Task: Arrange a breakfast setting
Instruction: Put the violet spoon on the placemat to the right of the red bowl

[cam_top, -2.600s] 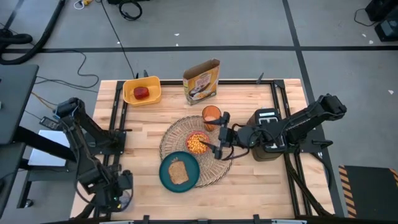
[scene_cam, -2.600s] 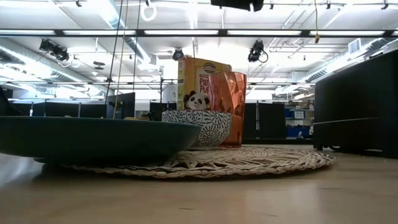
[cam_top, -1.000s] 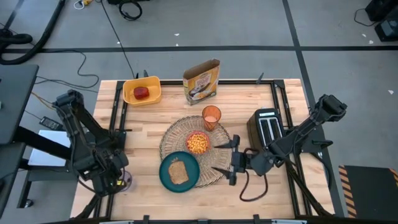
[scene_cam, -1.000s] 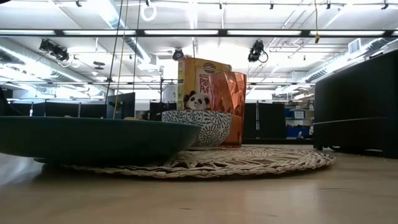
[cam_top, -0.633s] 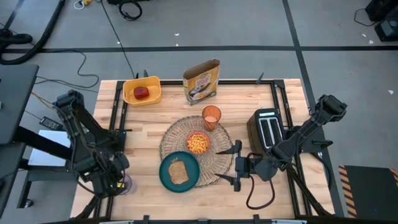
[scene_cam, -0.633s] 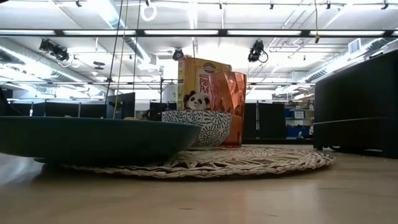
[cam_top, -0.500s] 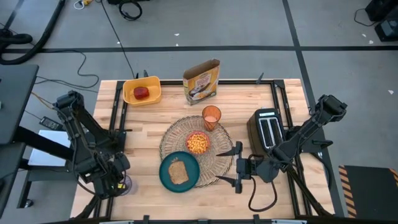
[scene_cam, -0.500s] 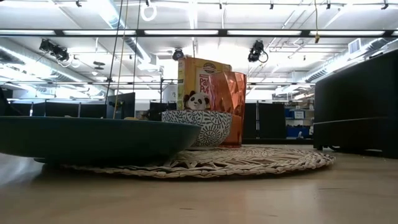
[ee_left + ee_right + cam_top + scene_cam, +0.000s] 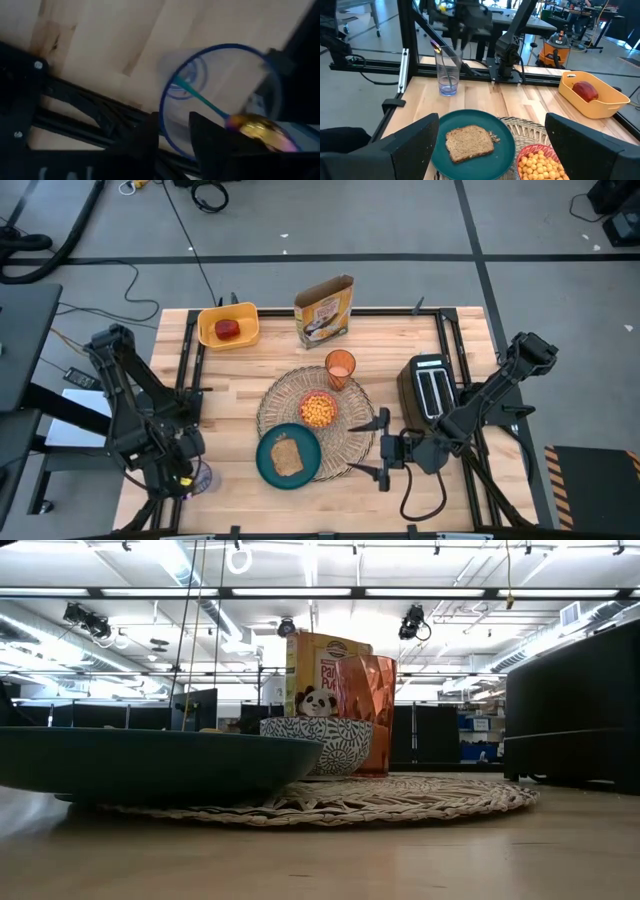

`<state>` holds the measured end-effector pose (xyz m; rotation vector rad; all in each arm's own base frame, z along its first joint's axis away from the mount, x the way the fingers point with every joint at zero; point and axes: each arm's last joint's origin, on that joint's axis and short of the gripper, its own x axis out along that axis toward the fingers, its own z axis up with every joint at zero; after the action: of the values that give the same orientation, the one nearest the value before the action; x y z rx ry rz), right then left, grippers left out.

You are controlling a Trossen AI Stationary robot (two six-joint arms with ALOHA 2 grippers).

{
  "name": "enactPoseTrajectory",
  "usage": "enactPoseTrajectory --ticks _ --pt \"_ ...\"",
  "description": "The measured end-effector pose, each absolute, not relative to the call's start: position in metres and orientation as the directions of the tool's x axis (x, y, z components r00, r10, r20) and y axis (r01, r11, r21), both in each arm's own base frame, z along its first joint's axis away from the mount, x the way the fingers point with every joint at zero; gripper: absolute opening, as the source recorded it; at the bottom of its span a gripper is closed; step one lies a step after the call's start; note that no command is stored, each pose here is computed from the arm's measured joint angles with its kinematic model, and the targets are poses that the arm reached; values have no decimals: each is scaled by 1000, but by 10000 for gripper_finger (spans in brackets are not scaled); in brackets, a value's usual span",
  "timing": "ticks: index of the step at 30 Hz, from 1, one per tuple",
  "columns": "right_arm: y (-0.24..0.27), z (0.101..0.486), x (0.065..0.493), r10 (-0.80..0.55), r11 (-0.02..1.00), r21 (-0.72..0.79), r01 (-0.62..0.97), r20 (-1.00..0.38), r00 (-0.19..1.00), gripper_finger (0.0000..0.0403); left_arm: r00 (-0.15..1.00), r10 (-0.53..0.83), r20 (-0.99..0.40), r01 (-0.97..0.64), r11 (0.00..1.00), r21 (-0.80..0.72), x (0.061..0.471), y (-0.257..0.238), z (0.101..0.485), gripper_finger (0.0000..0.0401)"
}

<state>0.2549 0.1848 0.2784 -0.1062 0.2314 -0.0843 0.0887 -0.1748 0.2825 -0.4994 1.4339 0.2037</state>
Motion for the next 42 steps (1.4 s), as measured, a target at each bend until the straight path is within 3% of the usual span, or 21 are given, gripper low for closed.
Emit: enactPoseTrajectory --ticks 8,13,18,22,26,30,37,42 --pt "177 278 260 -118 987 -131 90 -225 967 373 277 -296 -914 -276 887 -371 94 -181 331 114" --pt "168 278 267 -153 983 -133 125 -226 962 373 419 -361 -833 -190 862 -469 98 -183 361 107" --pt "162 278 270 -174 979 -149 142 -225 959 373 559 -476 -679 104 853 -512 101 -200 376 105" --pt "162 281 271 -171 975 -173 137 -202 964 373 628 -529 -570 372 848 -377 98 -210 386 105" --pt "163 286 272 -166 969 -210 130 -166 972 373 606 -508 -612 444 854 -270 89 -210 381 105" --pt "163 292 273 -165 964 -228 137 -112 980 373 564 -467 -680 416 873 -255 81 -206 374 105" --pt "164 306 275 -164 967 -197 163 13 986 373 568 -473 -674 447 864 -229 76 -213 372 92" --pt "175 296 291 -166 967 -186 175 66 984 373 549 -483 -682 470 853 -225 70 -224 368 78"
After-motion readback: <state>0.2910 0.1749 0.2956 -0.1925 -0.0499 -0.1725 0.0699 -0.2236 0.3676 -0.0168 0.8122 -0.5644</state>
